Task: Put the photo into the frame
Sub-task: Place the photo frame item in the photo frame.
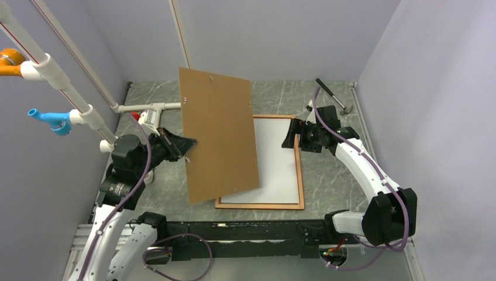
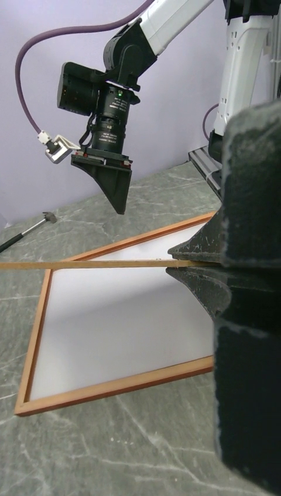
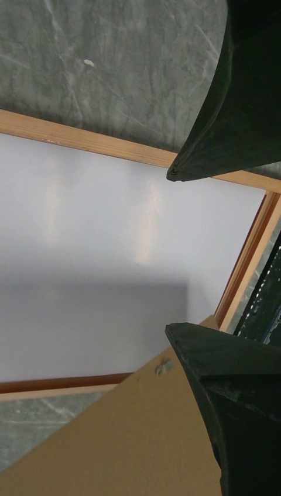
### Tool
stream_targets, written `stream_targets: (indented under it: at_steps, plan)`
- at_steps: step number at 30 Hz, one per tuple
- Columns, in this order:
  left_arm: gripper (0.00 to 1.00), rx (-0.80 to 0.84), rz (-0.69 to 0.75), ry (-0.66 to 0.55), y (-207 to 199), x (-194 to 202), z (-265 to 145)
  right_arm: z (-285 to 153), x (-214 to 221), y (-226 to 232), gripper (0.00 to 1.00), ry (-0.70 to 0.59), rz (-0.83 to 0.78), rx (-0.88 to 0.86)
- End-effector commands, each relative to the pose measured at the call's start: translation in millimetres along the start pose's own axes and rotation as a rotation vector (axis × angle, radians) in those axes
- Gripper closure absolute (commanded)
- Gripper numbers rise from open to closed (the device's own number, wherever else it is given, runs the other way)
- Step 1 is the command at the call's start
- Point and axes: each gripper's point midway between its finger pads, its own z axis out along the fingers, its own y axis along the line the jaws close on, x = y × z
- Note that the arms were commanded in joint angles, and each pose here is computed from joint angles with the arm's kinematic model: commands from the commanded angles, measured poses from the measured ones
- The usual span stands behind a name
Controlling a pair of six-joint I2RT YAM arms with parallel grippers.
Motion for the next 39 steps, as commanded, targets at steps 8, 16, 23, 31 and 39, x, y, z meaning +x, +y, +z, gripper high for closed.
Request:
stream_targets:
  at_steps: [8,16,23,31,39]
  plan:
    - [1.0,0.21,-0.09,-0.043,-26.9,-10.1,21.4,-7.0,-12.0,8.1,0.08,-0.057,0.012,-0.056]
    - [1.0,0.215,-0.171,0.005,-10.7,7.0,39.2,-10.1,-10.7,1.9,0.07,-0.061,0.015,-0.039]
    - [1.0,0.192,-0.221,0.052,4.5,22.0,52.9,-10.0,-7.7,-3.0,0.07,-0.061,0.02,-0.029]
    - [1.0,0.194,-0.262,0.112,10.4,39.0,67.7,-8.8,-4.6,-7.7,0.07,-0.054,0.026,-0.021]
    - [1.0,0.199,-0.278,0.179,10.1,57.8,84.3,-6.6,-1.3,-11.6,0.07,-0.046,0.032,-0.015]
